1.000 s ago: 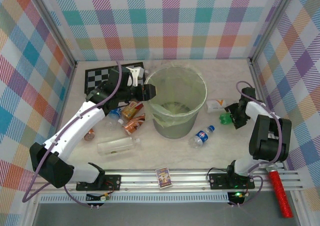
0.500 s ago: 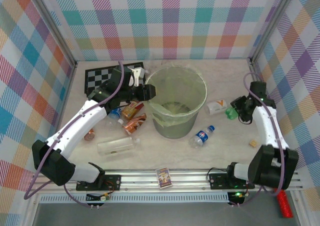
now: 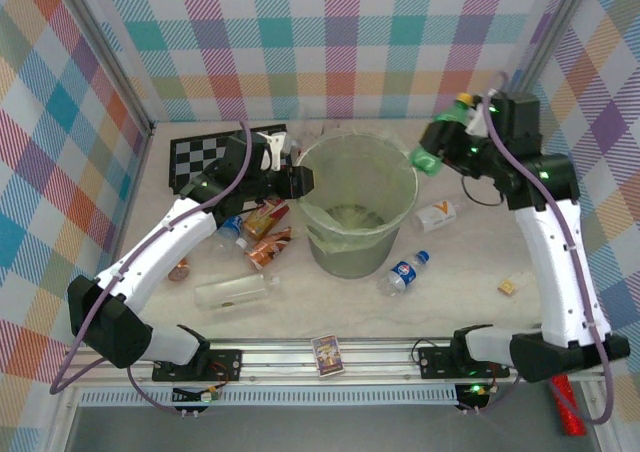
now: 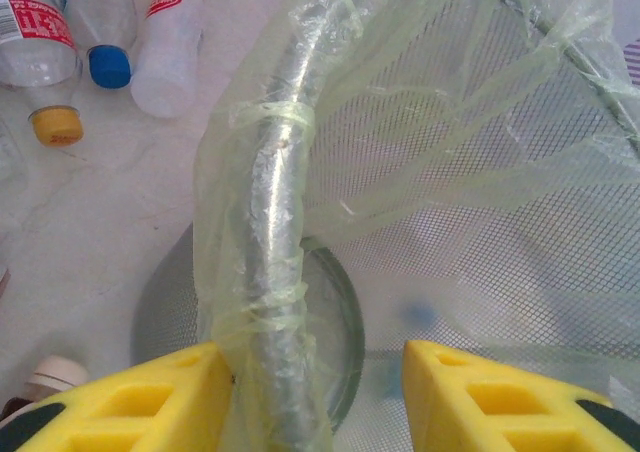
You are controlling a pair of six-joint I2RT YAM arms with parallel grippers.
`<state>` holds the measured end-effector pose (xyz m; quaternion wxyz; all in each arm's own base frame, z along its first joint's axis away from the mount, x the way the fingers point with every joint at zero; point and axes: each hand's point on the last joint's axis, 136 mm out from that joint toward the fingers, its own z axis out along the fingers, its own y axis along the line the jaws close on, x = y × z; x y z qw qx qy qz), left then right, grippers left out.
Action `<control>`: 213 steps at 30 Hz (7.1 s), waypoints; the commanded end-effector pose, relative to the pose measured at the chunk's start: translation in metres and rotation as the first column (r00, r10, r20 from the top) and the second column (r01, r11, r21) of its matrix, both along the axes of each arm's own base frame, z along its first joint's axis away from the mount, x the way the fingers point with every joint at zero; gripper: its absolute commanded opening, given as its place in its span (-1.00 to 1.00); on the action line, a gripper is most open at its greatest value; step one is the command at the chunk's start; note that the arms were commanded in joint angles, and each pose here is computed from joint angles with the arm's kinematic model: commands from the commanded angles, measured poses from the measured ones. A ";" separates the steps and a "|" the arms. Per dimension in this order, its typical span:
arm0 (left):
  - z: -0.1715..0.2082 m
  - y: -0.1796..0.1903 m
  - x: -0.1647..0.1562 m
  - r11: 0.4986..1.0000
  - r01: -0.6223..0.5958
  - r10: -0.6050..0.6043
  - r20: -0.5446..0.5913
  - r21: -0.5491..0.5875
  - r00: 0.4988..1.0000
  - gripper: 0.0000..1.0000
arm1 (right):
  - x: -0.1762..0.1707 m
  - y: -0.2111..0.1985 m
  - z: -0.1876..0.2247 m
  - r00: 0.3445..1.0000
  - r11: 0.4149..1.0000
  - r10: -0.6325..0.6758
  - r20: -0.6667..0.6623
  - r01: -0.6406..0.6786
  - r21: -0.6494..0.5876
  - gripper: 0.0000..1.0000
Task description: Put the plastic bottles in the bin
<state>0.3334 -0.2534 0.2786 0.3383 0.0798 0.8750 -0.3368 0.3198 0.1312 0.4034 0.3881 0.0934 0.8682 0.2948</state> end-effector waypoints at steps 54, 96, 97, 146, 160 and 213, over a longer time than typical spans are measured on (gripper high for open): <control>-0.012 -0.002 0.007 0.998 -0.050 0.050 -0.011 0.036 0.999 -0.24 | 0.000 0.024 -0.061 0.960 0.963 0.076 -0.270 -0.141 -0.232 0.63; -0.015 0.001 0.004 0.998 -0.060 0.060 -0.016 0.037 0.998 -0.24 | 0.075 -0.160 -0.370 0.494 0.804 -0.504 -0.709 0.569 -0.174 0.82; -0.015 0.001 0.004 0.998 -0.059 0.059 -0.017 0.037 0.998 -0.24 | 0.075 -0.160 -0.370 0.492 0.803 -0.505 -0.710 0.569 -0.177 0.75; -0.004 -0.001 0.007 0.998 -0.050 0.050 0.012 0.033 0.999 -0.42 | 0.018 0.115 -0.065 0.902 0.894 0.361 -0.238 -0.407 -0.187 -0.14; 0.003 0.008 0.015 0.992 -0.121 0.120 0.039 0.040 0.992 -0.55 | 0.004 0.135 -0.187 0.858 0.861 0.255 -0.446 -0.412 -0.300 -0.05; 0.005 0.011 0.034 0.982 -0.176 0.171 0.076 0.066 0.982 -0.63 | -0.116 -0.061 -0.221 0.772 0.943 -0.229 -0.593 0.327 0.061 0.75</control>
